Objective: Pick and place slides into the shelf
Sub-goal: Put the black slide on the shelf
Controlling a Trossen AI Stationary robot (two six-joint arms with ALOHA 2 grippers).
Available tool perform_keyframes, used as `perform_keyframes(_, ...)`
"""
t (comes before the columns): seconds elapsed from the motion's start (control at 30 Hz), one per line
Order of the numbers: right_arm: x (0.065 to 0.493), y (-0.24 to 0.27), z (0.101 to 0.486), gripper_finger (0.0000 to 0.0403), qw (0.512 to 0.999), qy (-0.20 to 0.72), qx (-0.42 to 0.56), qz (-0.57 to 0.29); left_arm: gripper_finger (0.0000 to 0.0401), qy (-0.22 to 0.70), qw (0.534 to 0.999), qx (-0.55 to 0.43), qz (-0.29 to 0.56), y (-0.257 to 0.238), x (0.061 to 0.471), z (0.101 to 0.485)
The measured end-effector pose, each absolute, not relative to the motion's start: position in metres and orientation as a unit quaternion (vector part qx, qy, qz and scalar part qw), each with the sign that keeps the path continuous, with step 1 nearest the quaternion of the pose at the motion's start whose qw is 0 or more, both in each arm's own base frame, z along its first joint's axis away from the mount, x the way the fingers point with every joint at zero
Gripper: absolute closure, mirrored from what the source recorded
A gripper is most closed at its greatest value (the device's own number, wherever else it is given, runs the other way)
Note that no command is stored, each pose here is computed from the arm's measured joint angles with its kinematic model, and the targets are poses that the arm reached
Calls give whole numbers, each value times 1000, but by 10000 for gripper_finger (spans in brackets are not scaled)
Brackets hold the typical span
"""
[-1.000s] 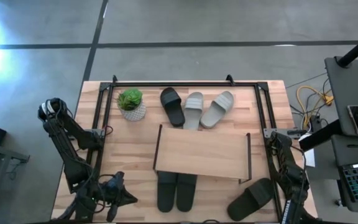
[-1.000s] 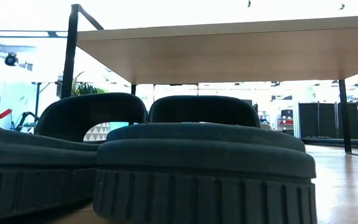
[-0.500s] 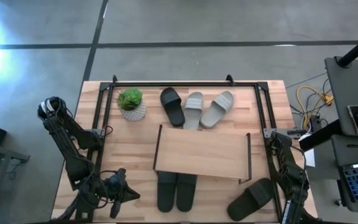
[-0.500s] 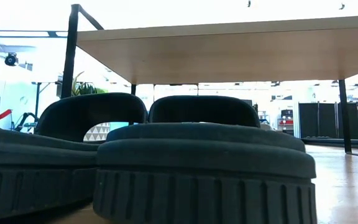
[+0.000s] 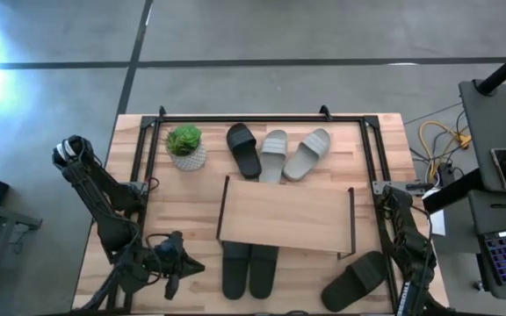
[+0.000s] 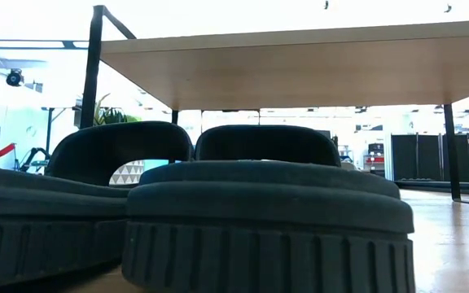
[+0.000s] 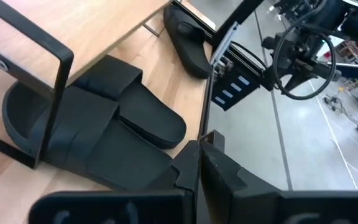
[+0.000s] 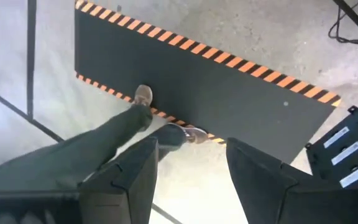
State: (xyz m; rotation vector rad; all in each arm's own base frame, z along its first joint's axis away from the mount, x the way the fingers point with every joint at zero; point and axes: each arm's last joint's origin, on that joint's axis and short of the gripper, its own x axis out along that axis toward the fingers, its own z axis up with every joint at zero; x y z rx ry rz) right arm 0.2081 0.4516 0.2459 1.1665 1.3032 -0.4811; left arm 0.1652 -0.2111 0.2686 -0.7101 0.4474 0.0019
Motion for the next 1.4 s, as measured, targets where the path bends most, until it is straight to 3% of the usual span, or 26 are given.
perform_keyframes(0.27, 232, 442, 253, 220, 654, 562, 479, -166, 401, 225, 917, -329, -10, -211, 166, 268)
perform_keyframes(0.67, 254, 439, 260, 220, 643, 558, 509, -125, 401, 233, 924, -303, -26, -212, 166, 268)
perform_keyframes(0.93, 225, 403, 273, 231, 636, 587, 420, -273, 401, 233, 924, -302, -26, -212, 166, 268)
perform_keyframes(1.03, 211, 389, 279, 234, 601, 623, 375, -331, 401, 233, 924, -302, -26, -212, 166, 268)
perform_keyframes(1.27, 205, 390, 254, 234, 557, 684, 321, -346, 401, 233, 924, -302, -26, -212, 166, 268)
perform_keyframes(1.4, 200, 389, 240, 239, 577, 663, 302, -369, 401, 233, 924, -301, -26, -212, 166, 268)
